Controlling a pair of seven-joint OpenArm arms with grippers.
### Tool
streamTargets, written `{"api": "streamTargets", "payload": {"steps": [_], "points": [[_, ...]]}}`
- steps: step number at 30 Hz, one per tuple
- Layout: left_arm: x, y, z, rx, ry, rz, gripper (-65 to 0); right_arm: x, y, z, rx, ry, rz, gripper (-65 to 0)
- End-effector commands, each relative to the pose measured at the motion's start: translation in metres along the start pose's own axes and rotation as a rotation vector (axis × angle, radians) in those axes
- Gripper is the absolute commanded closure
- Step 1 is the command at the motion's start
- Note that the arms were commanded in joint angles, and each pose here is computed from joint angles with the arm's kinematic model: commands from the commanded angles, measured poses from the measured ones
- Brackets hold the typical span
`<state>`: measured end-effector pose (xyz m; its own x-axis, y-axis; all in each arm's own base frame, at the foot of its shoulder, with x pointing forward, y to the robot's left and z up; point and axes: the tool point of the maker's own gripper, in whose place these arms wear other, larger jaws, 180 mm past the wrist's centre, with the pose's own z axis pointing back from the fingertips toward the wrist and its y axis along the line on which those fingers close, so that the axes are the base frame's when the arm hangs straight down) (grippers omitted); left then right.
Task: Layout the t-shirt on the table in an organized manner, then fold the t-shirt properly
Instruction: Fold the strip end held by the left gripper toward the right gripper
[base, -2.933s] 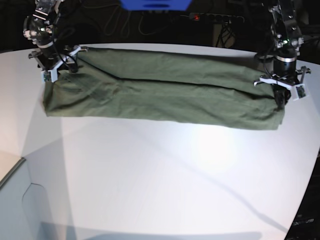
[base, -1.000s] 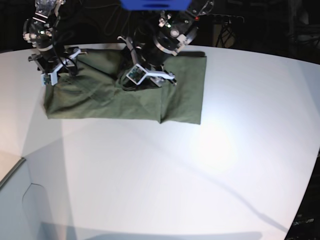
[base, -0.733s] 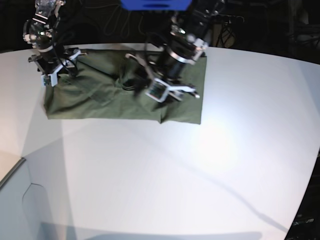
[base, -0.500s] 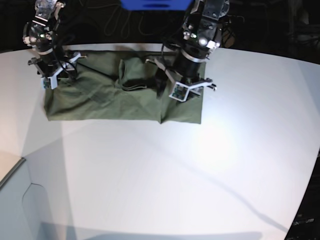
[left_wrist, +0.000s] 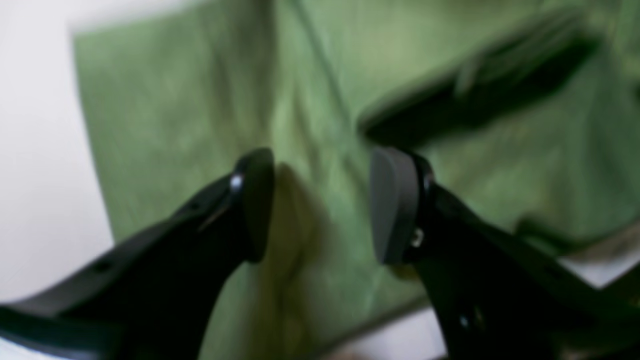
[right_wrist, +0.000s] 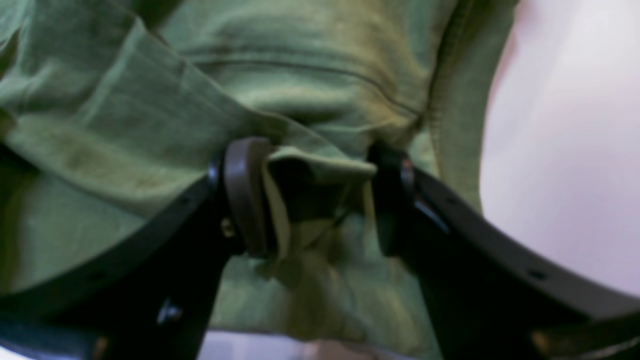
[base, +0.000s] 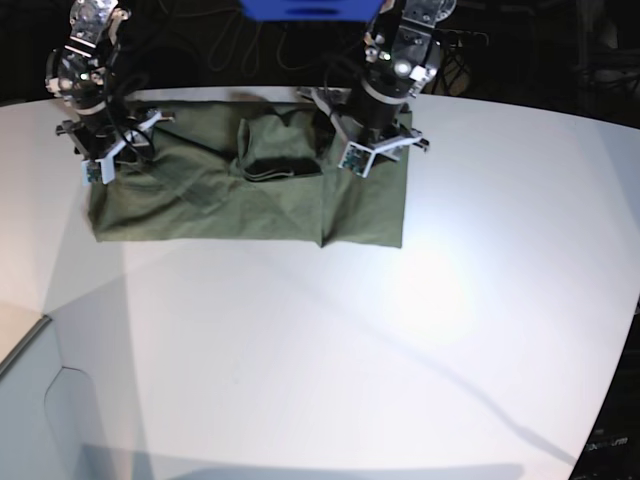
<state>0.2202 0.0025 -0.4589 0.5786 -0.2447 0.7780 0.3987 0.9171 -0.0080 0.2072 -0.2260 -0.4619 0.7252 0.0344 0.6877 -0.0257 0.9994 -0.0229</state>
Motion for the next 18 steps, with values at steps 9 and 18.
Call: {"api": "streamTargets", "payload": {"steps": [9,18], "points": [[0.048,-0.037,-0.038,-0.104,-0.088,-0.052,-29.6,0.012,-0.002,0.002,0.005,-0.043,0.008,-31.4],[0.089,-0.093,-0.039,-0.226,-0.184,-0.110,-29.9,0.013,-0.004,0.002,0.000,-0.049,0.005,-31.6]]}}
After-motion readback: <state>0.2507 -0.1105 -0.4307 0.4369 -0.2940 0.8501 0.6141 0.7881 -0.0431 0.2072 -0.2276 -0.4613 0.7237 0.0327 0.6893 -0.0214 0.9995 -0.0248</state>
